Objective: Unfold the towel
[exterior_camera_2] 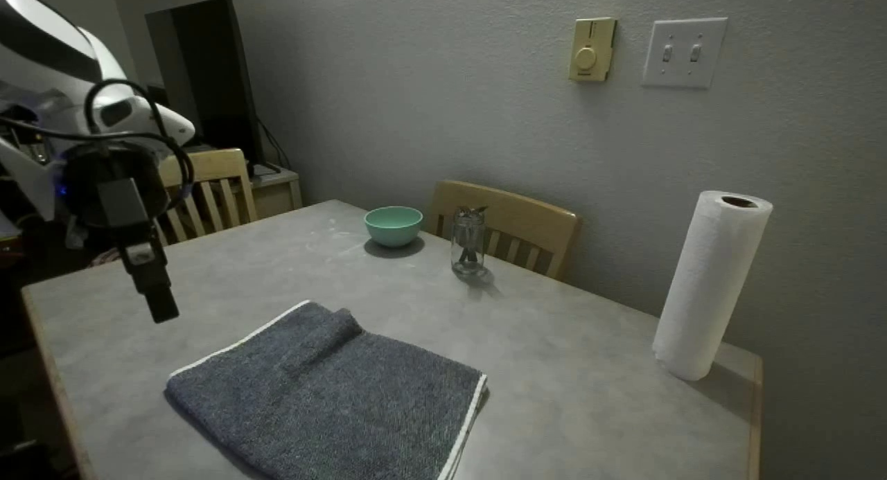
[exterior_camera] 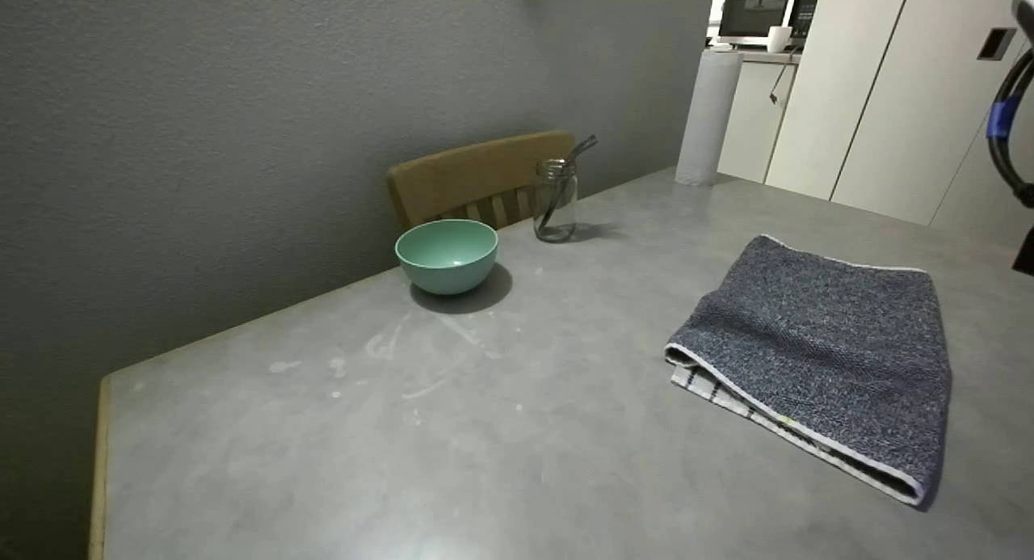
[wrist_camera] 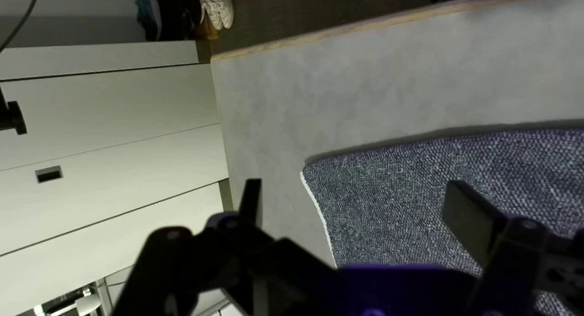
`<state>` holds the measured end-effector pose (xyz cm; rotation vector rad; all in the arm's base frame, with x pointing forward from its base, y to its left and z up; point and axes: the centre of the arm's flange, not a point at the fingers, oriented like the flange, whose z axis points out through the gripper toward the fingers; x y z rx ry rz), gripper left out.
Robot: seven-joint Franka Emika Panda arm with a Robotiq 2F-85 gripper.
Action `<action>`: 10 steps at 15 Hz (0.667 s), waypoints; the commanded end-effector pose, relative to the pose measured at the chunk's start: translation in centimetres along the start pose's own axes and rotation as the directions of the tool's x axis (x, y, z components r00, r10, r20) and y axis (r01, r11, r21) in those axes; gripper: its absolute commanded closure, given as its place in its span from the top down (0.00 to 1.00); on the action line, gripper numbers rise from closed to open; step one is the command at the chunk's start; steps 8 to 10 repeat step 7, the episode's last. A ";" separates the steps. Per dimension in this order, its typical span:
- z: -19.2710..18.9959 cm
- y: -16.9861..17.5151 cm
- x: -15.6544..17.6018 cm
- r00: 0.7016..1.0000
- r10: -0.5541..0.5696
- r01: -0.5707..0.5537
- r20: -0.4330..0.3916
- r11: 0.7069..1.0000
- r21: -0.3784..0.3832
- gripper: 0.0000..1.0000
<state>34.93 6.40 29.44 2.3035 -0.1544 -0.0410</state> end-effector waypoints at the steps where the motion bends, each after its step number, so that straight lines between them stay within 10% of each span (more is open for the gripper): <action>1: -0.7 0.3 -0.1 1.000 0.009 -0.009 -0.002 1.000 0.010 1.00; 10: -1.0 0.7 -0.2 1.000 0.018 -0.018 -0.003 1.000 0.016 1.00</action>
